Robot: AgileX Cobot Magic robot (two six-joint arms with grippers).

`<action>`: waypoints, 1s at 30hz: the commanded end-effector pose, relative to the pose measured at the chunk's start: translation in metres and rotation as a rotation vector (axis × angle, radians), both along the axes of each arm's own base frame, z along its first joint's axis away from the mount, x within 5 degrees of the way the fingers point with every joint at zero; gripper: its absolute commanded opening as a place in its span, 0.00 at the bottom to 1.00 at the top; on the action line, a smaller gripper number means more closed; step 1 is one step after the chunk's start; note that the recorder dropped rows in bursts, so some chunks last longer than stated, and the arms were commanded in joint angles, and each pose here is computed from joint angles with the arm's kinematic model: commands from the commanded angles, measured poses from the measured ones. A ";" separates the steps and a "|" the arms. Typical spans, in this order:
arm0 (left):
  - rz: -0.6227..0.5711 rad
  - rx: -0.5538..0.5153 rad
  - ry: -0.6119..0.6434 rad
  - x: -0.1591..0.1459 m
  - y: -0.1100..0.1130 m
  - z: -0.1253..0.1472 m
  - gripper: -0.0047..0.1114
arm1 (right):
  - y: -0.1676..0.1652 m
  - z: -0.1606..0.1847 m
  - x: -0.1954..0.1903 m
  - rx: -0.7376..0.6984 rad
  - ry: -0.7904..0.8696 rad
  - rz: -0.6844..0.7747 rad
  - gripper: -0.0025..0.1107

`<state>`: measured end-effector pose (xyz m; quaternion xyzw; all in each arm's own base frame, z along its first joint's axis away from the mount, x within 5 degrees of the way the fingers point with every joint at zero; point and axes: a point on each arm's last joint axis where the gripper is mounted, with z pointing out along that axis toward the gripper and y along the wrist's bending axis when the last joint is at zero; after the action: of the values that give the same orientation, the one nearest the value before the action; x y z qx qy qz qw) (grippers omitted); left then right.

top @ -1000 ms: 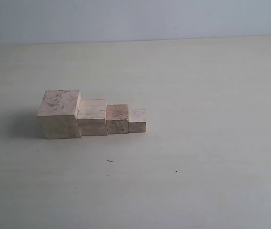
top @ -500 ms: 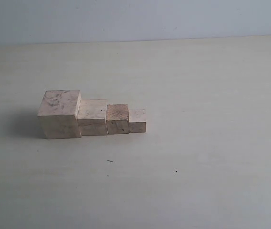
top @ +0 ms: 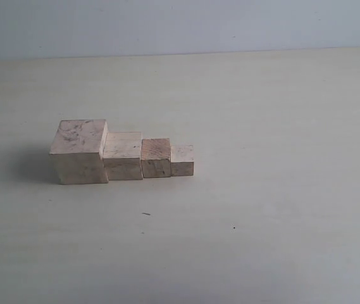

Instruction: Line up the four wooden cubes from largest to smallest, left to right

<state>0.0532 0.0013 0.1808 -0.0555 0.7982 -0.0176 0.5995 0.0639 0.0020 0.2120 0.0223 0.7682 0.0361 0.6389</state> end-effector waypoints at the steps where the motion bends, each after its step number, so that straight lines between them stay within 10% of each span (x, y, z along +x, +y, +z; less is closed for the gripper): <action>1: -0.006 -0.004 -0.013 0.000 0.000 0.000 0.04 | 0.000 -0.009 -0.004 0.003 -0.035 -0.006 0.02; 30: -0.006 -0.004 -0.013 0.000 0.000 0.000 0.04 | 0.000 -0.029 -0.010 -0.055 0.066 0.013 0.02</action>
<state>0.0532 0.0013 0.1808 -0.0555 0.7982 -0.0176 0.5995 0.0538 0.0025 0.1837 0.0040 0.7914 0.0240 0.6108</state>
